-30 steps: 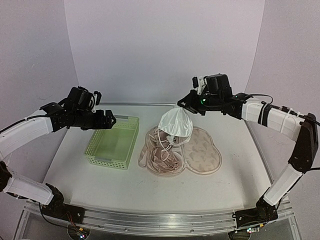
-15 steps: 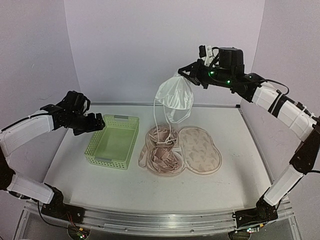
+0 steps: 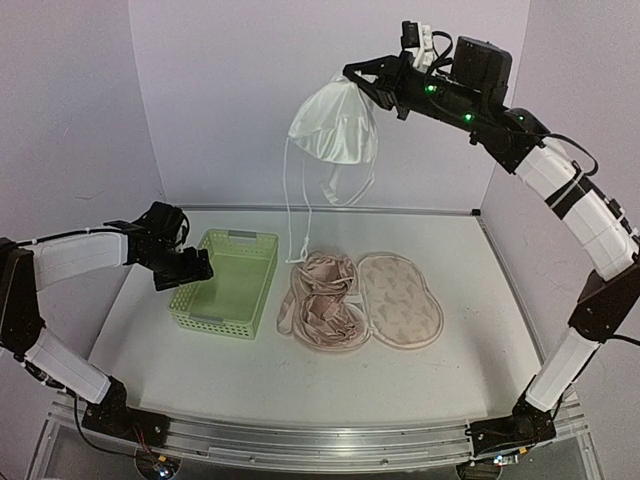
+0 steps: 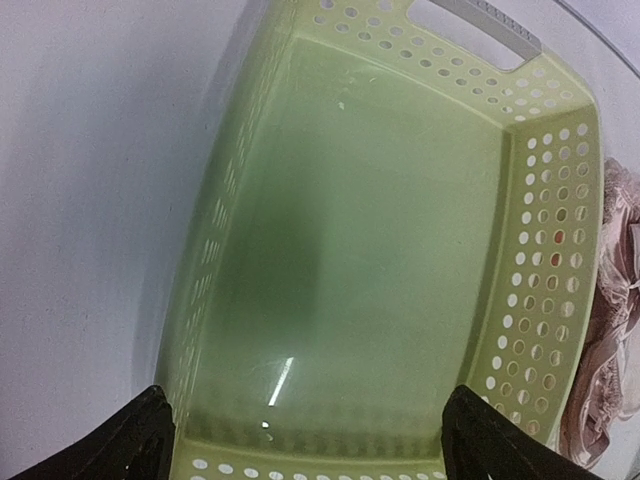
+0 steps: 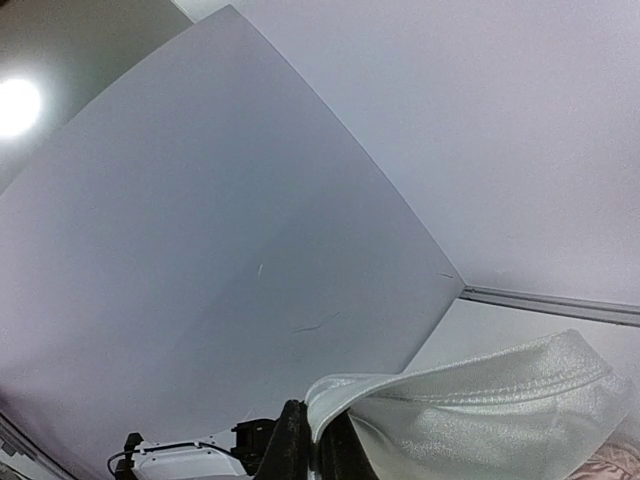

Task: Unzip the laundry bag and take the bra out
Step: Adjust the bin at the center of the board, then hold the bin at the center of the board.

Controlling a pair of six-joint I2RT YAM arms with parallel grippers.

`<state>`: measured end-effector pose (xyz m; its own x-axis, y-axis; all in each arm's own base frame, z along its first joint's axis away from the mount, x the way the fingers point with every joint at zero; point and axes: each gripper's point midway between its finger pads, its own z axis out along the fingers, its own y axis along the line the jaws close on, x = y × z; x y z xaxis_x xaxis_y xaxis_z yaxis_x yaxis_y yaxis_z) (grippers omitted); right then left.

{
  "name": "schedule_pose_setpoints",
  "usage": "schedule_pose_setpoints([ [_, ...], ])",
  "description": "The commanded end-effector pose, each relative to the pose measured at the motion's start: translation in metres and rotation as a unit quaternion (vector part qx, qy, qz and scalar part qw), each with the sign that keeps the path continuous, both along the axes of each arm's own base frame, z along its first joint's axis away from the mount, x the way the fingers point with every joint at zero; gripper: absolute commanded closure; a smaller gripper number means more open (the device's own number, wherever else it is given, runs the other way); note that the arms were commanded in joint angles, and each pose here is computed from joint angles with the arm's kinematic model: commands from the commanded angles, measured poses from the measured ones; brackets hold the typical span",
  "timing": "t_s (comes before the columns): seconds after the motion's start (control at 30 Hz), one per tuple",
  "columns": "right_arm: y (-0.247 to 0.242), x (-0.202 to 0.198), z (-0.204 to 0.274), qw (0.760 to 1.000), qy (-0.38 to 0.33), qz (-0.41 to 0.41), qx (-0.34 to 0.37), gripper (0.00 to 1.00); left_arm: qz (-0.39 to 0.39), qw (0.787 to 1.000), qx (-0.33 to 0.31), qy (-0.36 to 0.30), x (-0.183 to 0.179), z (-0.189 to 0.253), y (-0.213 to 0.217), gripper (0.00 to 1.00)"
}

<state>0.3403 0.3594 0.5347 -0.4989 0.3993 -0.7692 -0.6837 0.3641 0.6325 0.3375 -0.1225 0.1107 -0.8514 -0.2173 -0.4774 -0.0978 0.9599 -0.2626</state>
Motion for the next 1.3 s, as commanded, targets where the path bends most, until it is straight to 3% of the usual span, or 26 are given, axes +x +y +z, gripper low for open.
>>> schedule_pose_setpoints([
  [0.0, 0.019, -0.013, 0.035, 0.998, -0.030, 0.031, 0.041, 1.00, 0.004, 1.000, -0.002, -0.016, 0.012, 0.000, -0.001, 0.07],
  [0.27, 0.055, -0.021, 0.036, 0.996, -0.029, 0.067, 0.054, 1.00, 0.014, 0.999, 0.031, -0.011, 0.016, -0.010, 0.008, 0.10],
  [0.53, 0.077, -0.016, 0.019, 0.995, -0.014, 0.081, 0.052, 1.00, 0.010, 0.997, -0.003, -0.077, 0.016, 0.053, 0.004, 0.10],
  [0.7, 0.090, -0.013, 0.019, 0.994, -0.011, 0.091, 0.059, 1.00, 0.046, 0.993, 0.043, -0.102, 0.018, 0.074, 0.027, 0.09],
  [1.07, 0.105, -0.012, 0.012, 0.992, -0.007, 0.105, 0.063, 1.00, 0.072, 0.993, 0.084, -0.049, 0.034, 0.031, 0.041, 0.12],
  [1.27, 0.107, -0.016, 0.010, 0.992, -0.006, 0.113, 0.063, 1.00, 0.063, 0.995, 0.077, -0.023, 0.041, 0.002, 0.035, 0.21],
])
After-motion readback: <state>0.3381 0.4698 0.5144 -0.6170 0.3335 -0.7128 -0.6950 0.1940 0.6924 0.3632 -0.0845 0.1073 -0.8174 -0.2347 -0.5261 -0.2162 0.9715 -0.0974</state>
